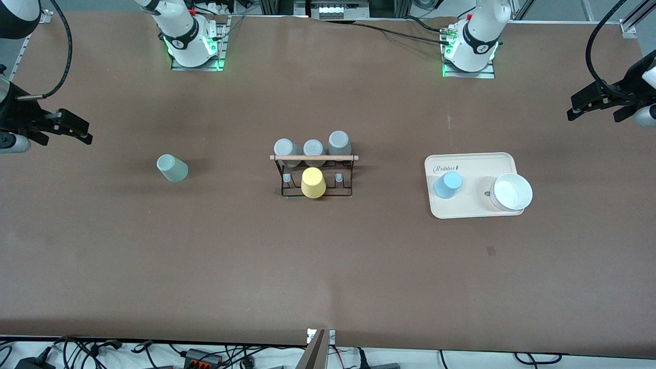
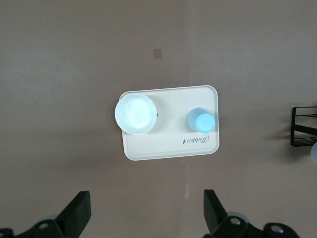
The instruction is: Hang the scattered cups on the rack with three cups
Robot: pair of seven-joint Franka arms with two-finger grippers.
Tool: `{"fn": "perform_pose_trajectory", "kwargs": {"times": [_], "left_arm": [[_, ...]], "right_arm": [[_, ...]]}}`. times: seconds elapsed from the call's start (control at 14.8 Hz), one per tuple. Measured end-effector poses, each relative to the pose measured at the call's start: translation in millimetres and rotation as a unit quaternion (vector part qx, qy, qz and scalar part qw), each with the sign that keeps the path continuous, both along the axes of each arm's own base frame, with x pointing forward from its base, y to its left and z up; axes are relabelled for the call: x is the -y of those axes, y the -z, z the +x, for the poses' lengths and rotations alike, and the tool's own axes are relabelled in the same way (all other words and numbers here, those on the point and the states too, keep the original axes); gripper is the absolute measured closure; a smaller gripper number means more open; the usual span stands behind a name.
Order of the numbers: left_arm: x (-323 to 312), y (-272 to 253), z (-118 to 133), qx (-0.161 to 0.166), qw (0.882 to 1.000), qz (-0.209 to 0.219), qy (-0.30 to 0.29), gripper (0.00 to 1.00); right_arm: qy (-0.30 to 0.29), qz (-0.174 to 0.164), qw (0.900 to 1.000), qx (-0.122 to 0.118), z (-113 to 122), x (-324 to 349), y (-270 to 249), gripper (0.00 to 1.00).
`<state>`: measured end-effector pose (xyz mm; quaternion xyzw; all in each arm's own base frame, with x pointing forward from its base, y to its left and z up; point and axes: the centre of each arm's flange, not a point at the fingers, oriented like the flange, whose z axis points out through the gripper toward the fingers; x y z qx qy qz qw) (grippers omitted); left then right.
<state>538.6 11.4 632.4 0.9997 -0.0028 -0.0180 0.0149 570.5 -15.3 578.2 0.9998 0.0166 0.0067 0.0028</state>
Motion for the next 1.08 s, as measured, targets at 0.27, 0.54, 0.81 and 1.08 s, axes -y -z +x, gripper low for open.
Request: {"fn": "perform_pose_trajectory", "kwargs": {"times": [0.27, 0.54, 0.81, 1.08], "left_arm": [[7.5, 19.1, 5.8, -0.021, 1.000, -0.003, 0.007, 0.00], [53.6, 82.9, 26.7, -0.083, 0.997, -0.002, 0.000, 0.00], [91.5, 154.4, 46.9, -0.125, 0.992, -0.003, 0.007, 0.00], [110.0, 216.5, 46.4, -0.107, 0.994, -0.009, -0.018, 0.00]], "right_arm": [[0.000, 0.000, 1.000, -0.001, 0.0, 0.0, 0.6, 0.00], [0.000, 0.000, 1.000, -0.001, 0.0, -0.2, 1.3, 0.00], [0.000, 0.000, 1.000, -0.002, 0.2, -0.2, 2.0, 0.00], [0.000, 0.000, 1.000, -0.002, 0.3, -0.3, 2.5, 0.00]]}}
